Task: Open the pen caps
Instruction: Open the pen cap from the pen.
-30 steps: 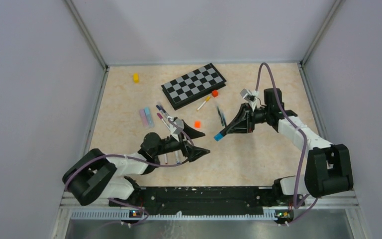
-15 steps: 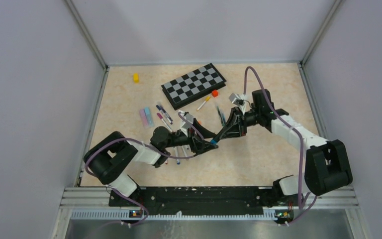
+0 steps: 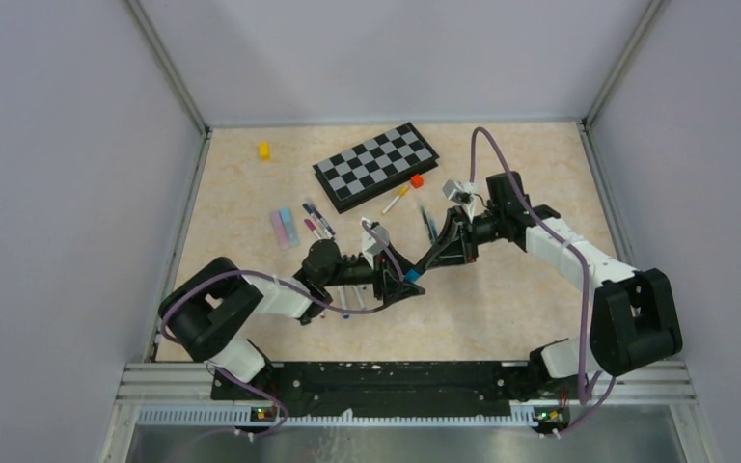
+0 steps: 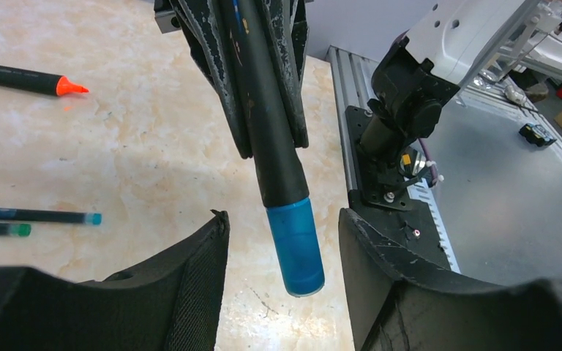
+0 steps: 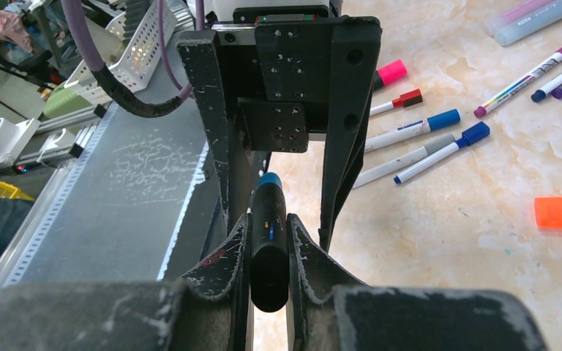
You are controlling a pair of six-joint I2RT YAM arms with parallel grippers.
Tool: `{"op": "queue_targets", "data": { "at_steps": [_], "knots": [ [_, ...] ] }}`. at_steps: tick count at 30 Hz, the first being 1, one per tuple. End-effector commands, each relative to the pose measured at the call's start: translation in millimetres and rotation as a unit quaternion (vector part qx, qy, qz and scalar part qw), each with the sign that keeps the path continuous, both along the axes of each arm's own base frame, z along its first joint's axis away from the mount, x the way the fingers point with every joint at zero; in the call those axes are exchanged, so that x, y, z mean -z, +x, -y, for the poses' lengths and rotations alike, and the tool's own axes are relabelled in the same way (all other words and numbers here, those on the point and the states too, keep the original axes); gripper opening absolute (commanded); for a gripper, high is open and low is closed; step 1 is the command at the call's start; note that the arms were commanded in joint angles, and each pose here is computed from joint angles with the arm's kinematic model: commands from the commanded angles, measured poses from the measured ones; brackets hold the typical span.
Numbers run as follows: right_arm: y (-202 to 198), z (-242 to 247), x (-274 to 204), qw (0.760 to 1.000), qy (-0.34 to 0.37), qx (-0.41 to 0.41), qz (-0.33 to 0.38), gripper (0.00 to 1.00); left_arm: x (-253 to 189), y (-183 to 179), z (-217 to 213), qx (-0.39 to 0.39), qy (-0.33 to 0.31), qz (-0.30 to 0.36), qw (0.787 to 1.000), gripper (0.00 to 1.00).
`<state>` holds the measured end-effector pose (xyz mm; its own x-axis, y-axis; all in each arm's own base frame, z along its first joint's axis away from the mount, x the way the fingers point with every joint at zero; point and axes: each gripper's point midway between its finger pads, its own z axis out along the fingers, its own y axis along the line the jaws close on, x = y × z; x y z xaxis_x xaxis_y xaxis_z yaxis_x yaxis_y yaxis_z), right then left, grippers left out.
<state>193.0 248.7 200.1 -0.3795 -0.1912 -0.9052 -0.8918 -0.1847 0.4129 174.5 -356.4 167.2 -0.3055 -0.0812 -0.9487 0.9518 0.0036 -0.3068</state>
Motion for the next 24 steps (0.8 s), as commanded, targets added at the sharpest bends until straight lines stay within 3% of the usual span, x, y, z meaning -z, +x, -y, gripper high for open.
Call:
{"op": "queue_targets", "data": {
  "at_steps": [1,10,17,24],
  "knots": [
    [3,-5,-14,0.999,0.016,-0.011,0.037,0.0,-20,4,3,-0.004,-0.014,0.042,0.999,0.59],
    [5,-10,-4,0.999,-0.001,-0.008,0.035,0.0,-21,0,12,0.005,-0.014,0.036,0.999,0.56],
    [7,-10,-1,0.999,-0.011,-0.005,0.041,0.0,-17,-2,16,0.013,-0.007,0.028,0.999,0.43],
    [5,-9,-7,0.998,-0.01,-0.009,0.058,0.0,-10,2,15,0.002,0.009,0.025,1.0,0.44]
  ]
}}
